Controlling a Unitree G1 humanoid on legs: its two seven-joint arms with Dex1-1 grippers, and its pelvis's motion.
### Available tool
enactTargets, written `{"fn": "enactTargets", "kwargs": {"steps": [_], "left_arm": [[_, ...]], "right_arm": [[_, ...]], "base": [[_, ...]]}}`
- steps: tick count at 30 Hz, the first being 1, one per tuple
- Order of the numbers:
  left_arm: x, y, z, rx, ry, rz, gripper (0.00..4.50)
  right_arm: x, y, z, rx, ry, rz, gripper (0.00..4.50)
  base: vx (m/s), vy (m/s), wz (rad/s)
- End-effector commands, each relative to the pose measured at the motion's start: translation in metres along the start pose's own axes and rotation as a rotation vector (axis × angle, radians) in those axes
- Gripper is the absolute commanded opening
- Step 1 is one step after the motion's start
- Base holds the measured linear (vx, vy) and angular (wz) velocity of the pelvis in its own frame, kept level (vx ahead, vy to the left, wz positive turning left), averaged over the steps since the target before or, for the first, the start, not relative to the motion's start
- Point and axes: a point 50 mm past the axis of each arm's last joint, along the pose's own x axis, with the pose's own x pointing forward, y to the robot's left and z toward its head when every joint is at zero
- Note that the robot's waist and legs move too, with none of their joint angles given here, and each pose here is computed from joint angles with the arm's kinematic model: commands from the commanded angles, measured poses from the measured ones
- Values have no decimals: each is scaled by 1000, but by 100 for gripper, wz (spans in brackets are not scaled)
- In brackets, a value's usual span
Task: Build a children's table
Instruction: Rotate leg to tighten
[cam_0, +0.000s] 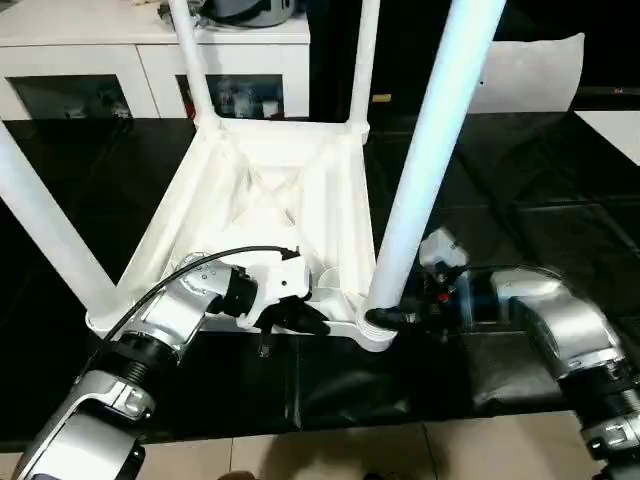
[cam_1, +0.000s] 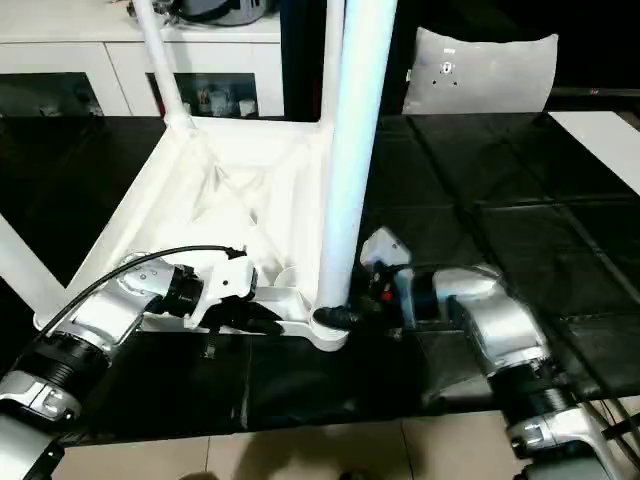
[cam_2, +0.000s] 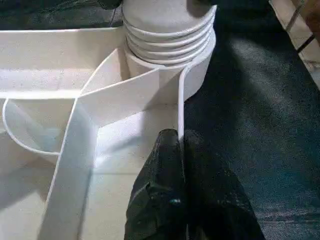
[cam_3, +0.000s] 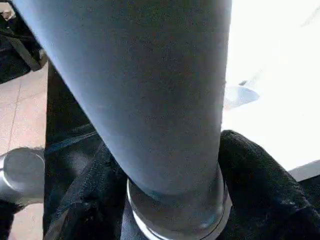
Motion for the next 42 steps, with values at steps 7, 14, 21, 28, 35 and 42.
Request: {"fn": "enactTargets", "kwargs": {"steps": [7,14,21,28,35,42], "left_arm": [[-5,6,10,32,-24,24,0],[2,10,13,-86,-69,133,0],[25,26,31,-234,-122,396,0],[44,41,49,-266,-141,583,0],[35,39,45,-182,-117,539,0],[19,30,30,-95,-112,380,0]], "right_arm": [[0,0,1,28,-36,11,220],[14,-4,-2,79,-89,-142,212],[43,-23,10,223,-186,-472,208],[66,-29,19,232,-198,-651,276],[42,-31,19,167,-241,-653,326],[-2,-26,10,56,-206,-479,378]], "base": [[0,0,0],[0,0,0],[0,0,0],[0,0,0],[0,0,0],[0,0,0]]}}
